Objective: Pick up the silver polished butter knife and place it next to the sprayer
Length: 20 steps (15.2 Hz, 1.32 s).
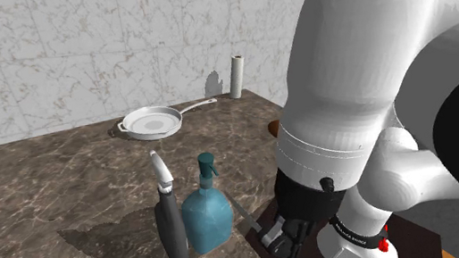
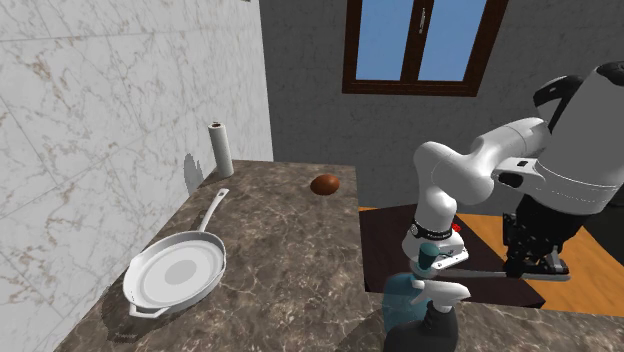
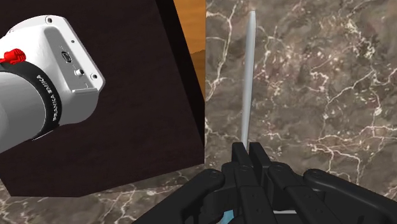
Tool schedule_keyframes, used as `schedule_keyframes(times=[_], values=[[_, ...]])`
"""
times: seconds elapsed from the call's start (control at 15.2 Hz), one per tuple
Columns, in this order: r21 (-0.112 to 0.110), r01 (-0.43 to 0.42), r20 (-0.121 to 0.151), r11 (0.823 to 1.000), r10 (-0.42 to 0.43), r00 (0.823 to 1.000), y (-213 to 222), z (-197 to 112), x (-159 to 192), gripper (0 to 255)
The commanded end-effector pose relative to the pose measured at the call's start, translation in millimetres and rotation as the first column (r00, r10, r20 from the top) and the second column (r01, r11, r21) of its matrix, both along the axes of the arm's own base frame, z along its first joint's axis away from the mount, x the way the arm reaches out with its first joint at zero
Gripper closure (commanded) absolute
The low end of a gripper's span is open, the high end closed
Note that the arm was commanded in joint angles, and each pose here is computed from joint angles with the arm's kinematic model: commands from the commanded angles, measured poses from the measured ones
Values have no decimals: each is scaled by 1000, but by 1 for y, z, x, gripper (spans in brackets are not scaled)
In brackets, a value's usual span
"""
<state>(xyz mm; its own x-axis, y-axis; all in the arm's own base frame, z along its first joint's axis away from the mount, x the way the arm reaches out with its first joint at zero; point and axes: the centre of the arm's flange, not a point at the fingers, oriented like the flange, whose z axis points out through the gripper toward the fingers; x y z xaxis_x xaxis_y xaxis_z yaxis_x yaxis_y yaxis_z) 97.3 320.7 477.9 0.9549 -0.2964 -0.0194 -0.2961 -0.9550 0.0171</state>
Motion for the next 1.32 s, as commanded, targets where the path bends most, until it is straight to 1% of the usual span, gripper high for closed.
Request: schedule_keyframes(times=[0.0, 1.12, 1.19, 1.25], values=[[0, 0, 0, 1000, 0, 1000, -1, -11, 0, 255], [0, 0, 0, 1000, 0, 1000, -1, -101, 0, 255], [0, 0, 0, 1000, 0, 1000, -1, -110, 0, 255], [0, 0, 0, 1000, 0, 1000, -1, -110, 0, 255]])
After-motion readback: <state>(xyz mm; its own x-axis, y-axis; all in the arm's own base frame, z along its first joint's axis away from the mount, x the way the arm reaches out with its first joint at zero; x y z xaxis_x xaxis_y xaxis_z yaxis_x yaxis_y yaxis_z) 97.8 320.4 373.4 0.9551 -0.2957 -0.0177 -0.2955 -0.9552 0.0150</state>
